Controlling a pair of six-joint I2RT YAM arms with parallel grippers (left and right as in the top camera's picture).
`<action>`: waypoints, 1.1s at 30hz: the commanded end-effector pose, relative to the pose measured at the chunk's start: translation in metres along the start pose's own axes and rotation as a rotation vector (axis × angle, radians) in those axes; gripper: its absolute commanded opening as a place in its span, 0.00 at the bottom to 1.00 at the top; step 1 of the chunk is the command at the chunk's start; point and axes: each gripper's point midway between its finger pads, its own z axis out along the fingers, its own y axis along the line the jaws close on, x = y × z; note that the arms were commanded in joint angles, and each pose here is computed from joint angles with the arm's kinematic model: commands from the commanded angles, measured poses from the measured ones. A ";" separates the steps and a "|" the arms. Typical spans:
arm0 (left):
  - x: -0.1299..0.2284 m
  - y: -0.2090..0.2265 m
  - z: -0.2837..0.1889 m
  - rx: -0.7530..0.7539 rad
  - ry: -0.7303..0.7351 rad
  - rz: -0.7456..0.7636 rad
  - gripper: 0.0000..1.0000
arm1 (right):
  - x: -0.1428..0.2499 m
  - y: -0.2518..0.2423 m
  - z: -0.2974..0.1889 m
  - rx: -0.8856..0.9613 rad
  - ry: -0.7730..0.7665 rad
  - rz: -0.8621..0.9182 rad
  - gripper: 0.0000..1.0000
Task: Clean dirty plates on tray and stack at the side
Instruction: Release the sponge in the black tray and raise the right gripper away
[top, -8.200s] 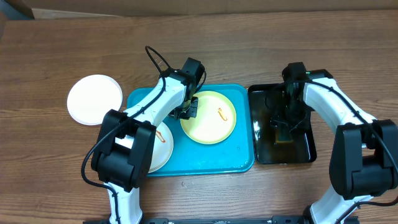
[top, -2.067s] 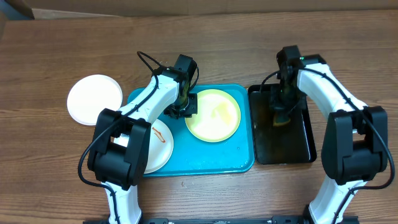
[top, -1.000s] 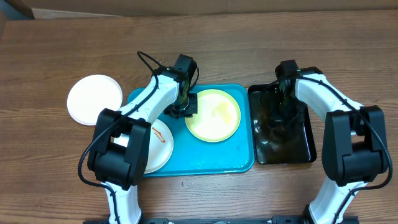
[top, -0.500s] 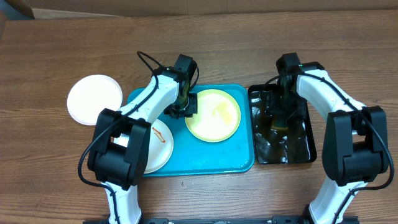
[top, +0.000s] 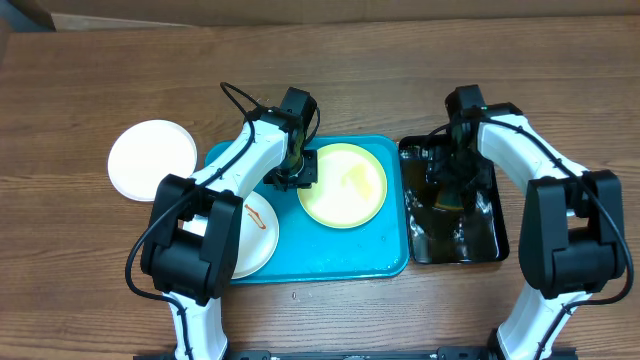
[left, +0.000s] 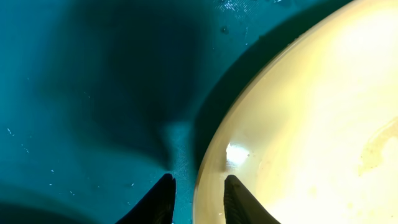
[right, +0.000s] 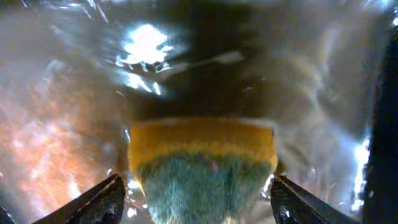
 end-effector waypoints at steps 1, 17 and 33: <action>0.001 0.004 0.004 -0.005 0.011 -0.015 0.28 | -0.026 -0.001 -0.015 -0.016 -0.095 0.018 0.30; -0.001 0.001 0.004 0.000 -0.002 -0.009 0.26 | -0.059 0.004 -0.087 -0.076 -0.153 0.044 0.59; 0.000 0.001 0.015 0.015 -0.015 0.010 0.04 | -0.075 -0.131 -0.090 -0.017 -0.178 0.405 1.00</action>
